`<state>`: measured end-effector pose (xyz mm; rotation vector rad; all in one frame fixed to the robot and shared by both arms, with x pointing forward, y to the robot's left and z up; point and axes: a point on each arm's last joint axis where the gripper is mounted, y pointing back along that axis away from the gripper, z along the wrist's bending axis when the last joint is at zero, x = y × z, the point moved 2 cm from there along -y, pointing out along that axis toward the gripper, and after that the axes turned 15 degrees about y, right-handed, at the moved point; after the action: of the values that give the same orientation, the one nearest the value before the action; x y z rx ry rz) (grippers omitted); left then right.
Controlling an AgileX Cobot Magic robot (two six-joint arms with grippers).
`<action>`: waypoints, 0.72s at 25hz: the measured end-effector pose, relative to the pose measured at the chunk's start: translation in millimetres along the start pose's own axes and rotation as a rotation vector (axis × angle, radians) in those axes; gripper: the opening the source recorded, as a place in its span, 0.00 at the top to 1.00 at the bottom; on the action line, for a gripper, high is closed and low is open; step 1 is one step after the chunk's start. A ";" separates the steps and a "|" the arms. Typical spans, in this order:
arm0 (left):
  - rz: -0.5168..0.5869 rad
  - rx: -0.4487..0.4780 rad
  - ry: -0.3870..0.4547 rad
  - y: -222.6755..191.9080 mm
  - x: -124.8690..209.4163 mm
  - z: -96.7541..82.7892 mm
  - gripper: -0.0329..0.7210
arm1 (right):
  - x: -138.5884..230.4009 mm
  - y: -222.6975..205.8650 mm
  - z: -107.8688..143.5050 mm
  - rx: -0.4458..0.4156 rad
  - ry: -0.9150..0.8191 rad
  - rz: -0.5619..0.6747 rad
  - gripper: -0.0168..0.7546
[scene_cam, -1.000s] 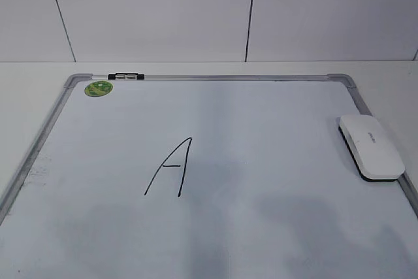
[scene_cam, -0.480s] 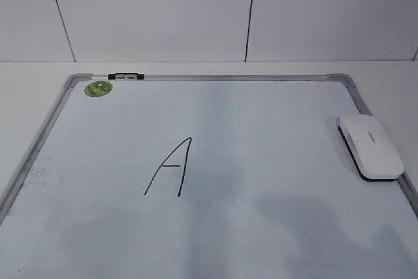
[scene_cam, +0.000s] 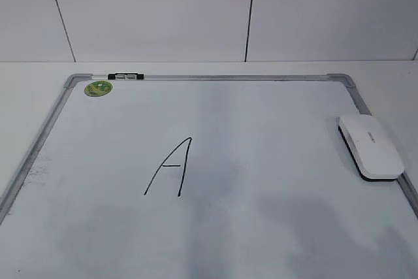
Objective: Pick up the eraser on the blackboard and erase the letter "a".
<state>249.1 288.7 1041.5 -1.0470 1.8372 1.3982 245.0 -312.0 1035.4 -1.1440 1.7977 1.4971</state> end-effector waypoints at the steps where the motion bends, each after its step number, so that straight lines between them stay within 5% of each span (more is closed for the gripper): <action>1: -0.002 -0.007 0.004 -0.1 -0.1 0.1 0.64 | 0.0 0.0 0.0 0.002 -0.001 0.001 0.28; 18: -0.020 -0.060 0.037 -0.6 -0.6 0.6 0.64 | 0.7 0.9 -0.4 0.073 -0.045 0.022 0.28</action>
<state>249.9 289.4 1041.5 -1.1256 1.8162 1.4397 243.9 -312.5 1035.4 -1.0503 1.8241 1.4460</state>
